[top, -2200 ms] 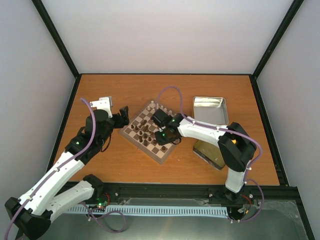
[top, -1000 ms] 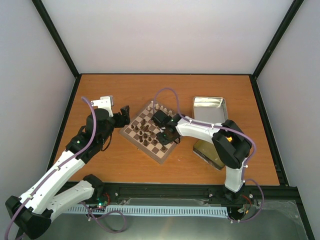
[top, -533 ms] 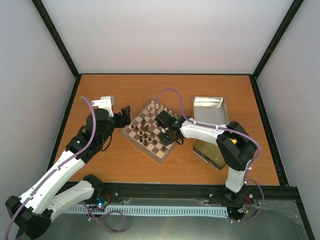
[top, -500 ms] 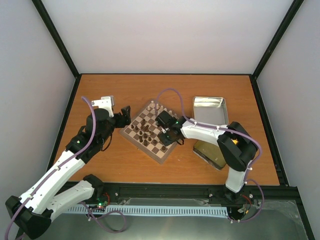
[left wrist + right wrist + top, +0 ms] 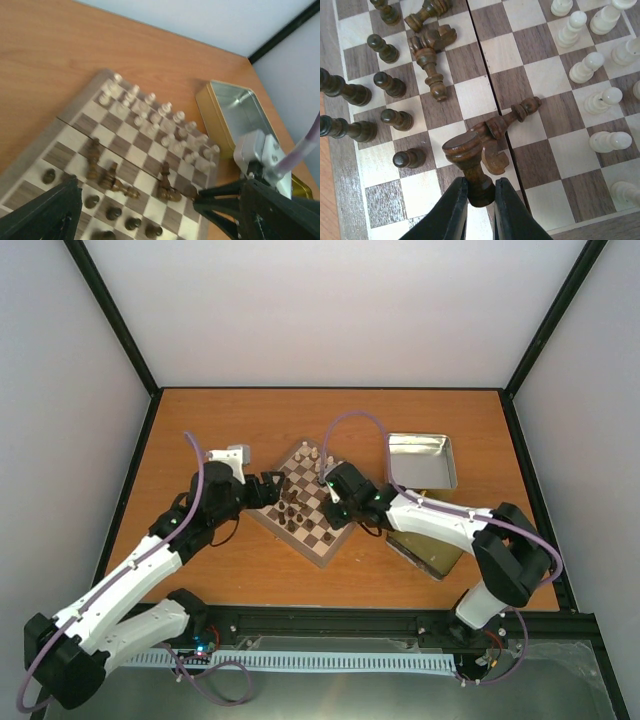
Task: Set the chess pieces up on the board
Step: Pick up the chess piece from the chessboard, then place the chess piece on the chessboard.
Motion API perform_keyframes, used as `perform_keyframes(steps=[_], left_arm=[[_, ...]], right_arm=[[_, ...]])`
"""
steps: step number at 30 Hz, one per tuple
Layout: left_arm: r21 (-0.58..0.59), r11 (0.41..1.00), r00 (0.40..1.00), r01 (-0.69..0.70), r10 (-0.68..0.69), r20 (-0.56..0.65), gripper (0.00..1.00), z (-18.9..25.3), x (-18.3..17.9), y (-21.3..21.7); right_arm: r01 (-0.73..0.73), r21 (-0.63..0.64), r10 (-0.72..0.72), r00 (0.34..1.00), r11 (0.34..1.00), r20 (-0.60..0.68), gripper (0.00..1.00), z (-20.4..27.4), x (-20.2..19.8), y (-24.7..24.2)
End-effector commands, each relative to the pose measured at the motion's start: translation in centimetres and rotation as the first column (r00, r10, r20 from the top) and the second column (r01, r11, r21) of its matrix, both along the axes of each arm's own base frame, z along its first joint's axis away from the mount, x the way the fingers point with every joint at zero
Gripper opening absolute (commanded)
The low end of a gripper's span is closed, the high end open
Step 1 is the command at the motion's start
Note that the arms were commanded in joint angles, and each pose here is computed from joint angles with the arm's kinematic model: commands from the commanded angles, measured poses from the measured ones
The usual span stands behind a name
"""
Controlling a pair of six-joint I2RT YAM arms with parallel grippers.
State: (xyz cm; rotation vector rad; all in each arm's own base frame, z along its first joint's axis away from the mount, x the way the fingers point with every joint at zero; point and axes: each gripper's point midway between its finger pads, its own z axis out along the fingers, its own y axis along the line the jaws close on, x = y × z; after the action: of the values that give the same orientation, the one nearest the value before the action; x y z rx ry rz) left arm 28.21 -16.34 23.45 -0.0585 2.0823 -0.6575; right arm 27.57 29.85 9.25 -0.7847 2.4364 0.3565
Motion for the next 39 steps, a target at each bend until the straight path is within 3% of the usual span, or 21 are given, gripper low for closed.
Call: perform_keyframes(steps=[1,5,10,14,23,28,36,39], left_arm=[[-0.153,0.977,0.989,0.15,-0.151,0.006,0.87,0.8,-0.7,-3.3],[-0.216,0.941,0.964,0.259,-0.266,-0.002,0.87,0.4,-1.7,-5.3],[-0.324,0.854,0.896,0.407,-0.443,-0.041,0.88,-0.4,-3.4,-8.3],[-0.396,0.8,0.852,0.451,-0.518,-0.077,0.85,-0.6,-3.5,-10.0],[-0.477,0.813,0.895,0.334,-0.432,-0.111,0.5,-1.5,-1.9,-9.8],[-0.492,0.803,0.888,0.337,-0.444,-0.116,0.41,-1.7,-2.0,-10.0],[-0.488,0.806,0.899,0.334,-0.428,-0.093,0.17,-1.1,-1.8,-9.8],[-0.504,0.793,0.892,0.342,-0.443,-0.092,0.09,-0.6,-2.1,-10.0]], right_arm=[[0.007,0.103,-0.015,0.997,0.995,0.08,0.08,2.5,0.8,0.6],[-0.033,0.206,0.009,0.993,0.978,0.118,0.09,5.2,0.0,1.1],[-0.12,0.328,0.067,0.984,0.937,0.167,0.1,8.5,-1.3,2.2],[-0.192,0.387,0.126,0.974,0.902,0.19,0.1,10.3,-2.4,3.2],[-0.22,0.426,0.144,0.968,0.877,0.204,0.1,11.8,-3.0,3.7],[-0.221,0.438,0.143,0.968,0.872,0.205,0.1,12.1,-3.1,3.9],[-0.224,0.444,0.147,0.968,0.868,0.201,0.11,12.2,-3.2,3.9],[-0.23,0.457,0.156,0.968,0.859,0.195,0.17,12.7,-3.6,3.9]])
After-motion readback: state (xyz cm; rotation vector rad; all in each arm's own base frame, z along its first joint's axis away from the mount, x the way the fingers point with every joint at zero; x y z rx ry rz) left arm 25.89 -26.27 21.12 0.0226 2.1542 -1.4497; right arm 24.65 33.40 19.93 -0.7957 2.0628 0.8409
